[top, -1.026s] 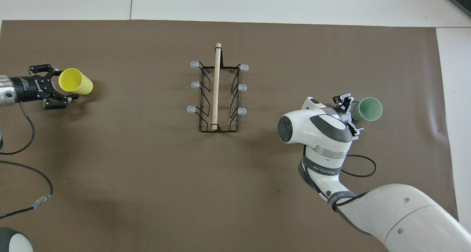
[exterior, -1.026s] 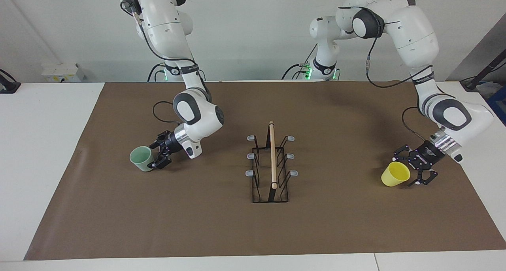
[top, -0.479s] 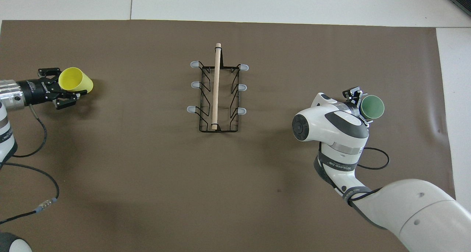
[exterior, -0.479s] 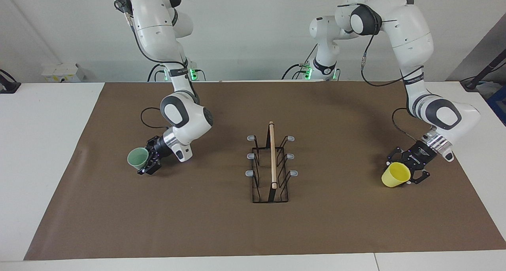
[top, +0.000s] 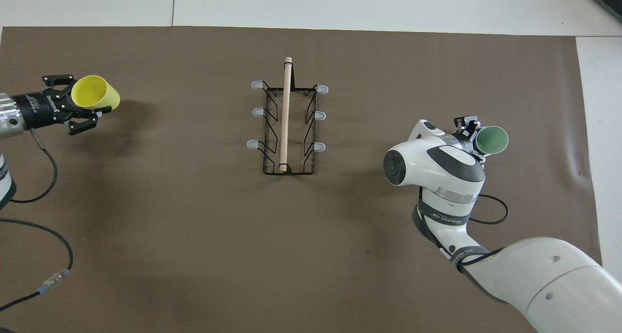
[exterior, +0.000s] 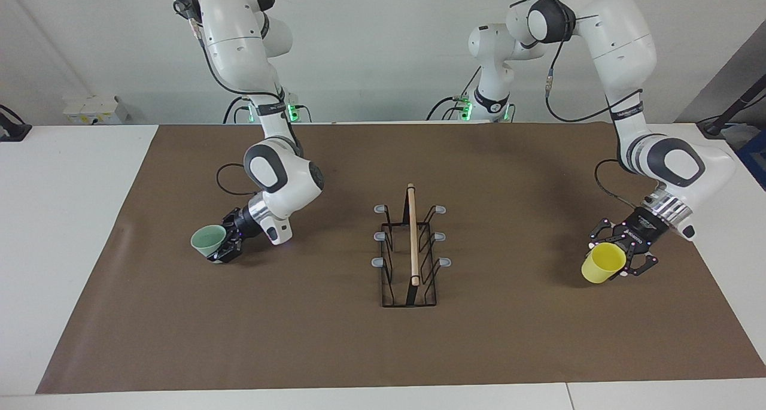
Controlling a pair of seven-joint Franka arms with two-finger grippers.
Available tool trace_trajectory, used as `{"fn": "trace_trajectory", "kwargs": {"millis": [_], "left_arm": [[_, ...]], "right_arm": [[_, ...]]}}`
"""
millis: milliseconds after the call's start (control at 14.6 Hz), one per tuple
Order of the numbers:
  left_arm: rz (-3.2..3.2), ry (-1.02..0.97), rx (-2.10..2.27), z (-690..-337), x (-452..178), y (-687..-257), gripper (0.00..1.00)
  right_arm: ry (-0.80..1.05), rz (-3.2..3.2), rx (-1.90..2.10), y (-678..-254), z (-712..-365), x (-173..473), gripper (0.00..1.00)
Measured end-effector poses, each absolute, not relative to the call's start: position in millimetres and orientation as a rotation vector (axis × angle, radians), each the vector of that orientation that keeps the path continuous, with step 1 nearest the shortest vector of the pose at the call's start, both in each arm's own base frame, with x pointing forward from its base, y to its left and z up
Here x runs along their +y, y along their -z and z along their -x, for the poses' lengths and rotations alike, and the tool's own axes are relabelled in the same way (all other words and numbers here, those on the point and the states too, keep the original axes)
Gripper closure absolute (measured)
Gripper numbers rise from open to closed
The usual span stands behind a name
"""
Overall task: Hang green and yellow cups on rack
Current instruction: 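Grasp the yellow cup with the left gripper while the right gripper grasps the green cup, then carry the yellow cup to the rack while the right gripper carries the green cup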
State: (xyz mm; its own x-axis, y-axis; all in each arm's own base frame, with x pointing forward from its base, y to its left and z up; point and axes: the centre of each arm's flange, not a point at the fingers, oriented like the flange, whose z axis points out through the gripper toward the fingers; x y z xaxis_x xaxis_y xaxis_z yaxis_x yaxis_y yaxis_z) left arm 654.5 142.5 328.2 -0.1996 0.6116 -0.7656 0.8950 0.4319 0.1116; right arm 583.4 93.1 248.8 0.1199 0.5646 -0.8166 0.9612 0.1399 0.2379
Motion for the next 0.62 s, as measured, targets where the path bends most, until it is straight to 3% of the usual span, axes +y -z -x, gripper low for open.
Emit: {"fn": "trace_trajectory", "kwargs": {"millis": [615], "left_arm": [[-1.771,0.25,1.793,-634.3,102.4,-449.9,0.31]], "right_arm": [[0.406,-2.116,1.424,-328.9,-612.6,139.9,0.3]]}}
